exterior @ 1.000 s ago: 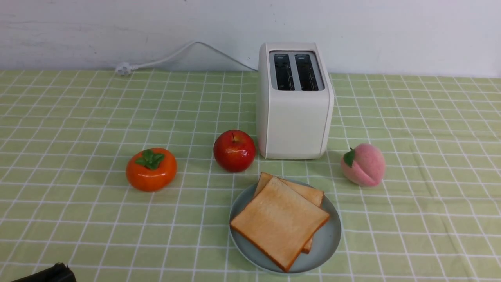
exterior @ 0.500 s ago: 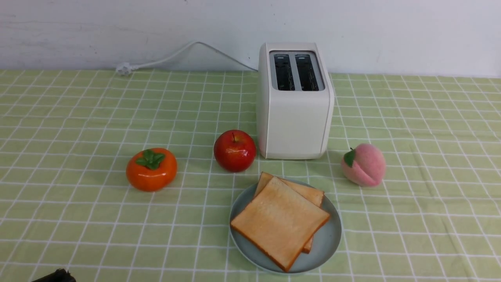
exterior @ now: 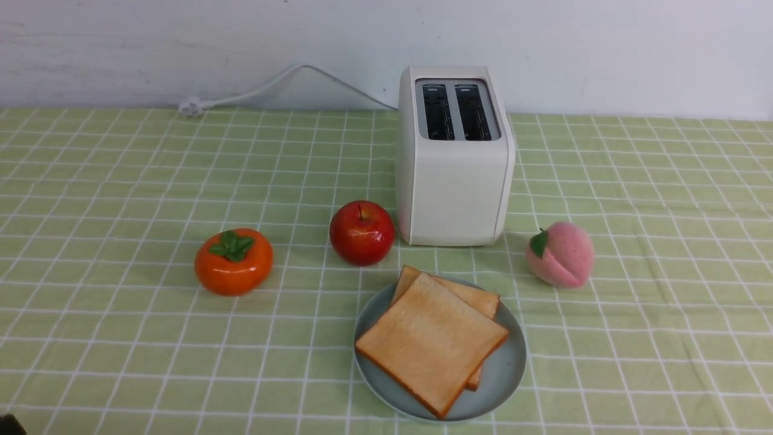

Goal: Take toasted bread from bread machine on green coffee tablecloth place on plate.

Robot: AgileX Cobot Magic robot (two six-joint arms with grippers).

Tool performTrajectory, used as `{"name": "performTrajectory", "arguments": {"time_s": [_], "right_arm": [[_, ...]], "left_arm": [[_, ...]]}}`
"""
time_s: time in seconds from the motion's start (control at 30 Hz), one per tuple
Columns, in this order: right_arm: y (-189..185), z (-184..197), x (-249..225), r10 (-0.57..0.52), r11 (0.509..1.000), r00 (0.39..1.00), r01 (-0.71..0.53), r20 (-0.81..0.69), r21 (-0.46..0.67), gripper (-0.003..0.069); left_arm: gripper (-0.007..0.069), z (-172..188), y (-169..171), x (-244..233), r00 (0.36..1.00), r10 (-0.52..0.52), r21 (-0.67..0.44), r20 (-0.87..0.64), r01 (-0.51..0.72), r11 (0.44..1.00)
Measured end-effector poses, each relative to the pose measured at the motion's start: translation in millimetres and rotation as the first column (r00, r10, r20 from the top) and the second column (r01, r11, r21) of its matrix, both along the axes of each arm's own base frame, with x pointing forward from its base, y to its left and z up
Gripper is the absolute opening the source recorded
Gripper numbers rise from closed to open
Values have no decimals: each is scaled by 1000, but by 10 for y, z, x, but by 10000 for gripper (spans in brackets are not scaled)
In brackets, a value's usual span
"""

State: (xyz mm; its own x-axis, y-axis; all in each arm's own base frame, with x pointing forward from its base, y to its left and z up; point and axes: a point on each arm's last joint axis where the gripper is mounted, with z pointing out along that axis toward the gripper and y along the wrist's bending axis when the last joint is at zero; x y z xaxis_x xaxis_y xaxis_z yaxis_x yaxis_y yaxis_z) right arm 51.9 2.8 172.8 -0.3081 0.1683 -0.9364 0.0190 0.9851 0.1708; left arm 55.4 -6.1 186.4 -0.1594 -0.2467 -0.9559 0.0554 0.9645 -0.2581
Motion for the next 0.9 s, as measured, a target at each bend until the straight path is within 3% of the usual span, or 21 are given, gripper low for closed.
{"name": "performTrajectory", "arguments": {"time_s": [0.1, 0.17, 0.9], "right_arm": [[0, 0, 0, 0, 1000, 1000, 0, 0, 0, 13], [0, 0, 0, 0, 1000, 1000, 0, 0, 0, 14], [0, 0, 0, 0, 1000, 1000, 0, 0, 0, 22]], "left_arm": [[-13, -154, -3, -28, 988, -7, 34, -152, 13, 999], [-13, -173, -5, -35, 985, -9, 34, -174, 15, 999], [-13, -173, -5, -35, 985, -9, 34, -174, 15, 999]]}}
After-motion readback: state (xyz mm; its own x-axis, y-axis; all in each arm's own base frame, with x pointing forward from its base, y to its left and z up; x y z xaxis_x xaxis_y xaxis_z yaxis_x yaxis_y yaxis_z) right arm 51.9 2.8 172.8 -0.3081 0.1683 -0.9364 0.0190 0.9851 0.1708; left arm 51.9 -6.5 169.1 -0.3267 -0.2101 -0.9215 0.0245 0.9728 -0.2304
